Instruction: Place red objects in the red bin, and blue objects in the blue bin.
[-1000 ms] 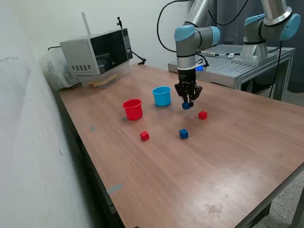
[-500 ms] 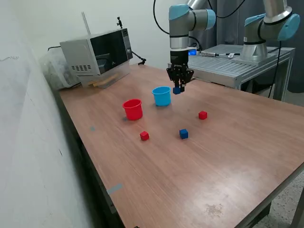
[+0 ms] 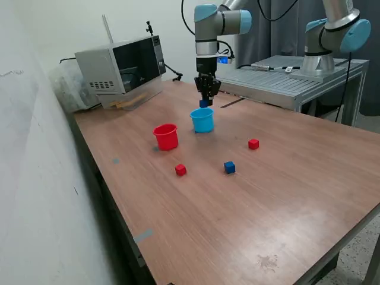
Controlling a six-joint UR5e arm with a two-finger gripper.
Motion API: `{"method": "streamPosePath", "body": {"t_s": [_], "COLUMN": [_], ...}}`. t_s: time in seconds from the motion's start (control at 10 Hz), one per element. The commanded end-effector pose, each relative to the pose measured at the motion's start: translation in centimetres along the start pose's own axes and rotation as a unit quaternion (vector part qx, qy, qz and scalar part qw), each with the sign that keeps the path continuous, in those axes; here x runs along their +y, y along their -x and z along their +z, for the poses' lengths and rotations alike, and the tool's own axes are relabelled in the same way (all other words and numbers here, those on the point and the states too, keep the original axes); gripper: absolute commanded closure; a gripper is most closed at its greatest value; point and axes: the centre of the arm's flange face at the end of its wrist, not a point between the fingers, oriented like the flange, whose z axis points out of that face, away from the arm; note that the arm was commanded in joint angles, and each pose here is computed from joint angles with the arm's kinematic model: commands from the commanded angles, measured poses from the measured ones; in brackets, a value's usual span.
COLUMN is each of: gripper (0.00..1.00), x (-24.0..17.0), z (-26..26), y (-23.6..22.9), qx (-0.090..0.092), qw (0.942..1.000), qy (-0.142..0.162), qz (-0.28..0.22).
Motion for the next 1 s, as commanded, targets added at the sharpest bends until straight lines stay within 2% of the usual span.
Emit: {"method": "streamPosePath", "body": {"t_s": [0.0,0.7,0.8,0.9], "gripper": [1.0,1.0,0.0,0.0], "x": [-0.2,-0.3,-0.3,-0.3], "z": [0.0,0.0,-0.1,-0.1], "y": [2.4,2.4,3.3,3.8], "qx": [-0.002,-0.002,-0.005,-0.005], "qw": [0.9999,0.9999,0.9998,0.9997], "qy": [0.0,-0.001,0.0,0.0], "qz": [0.013,0.012,0.019,0.023]}}
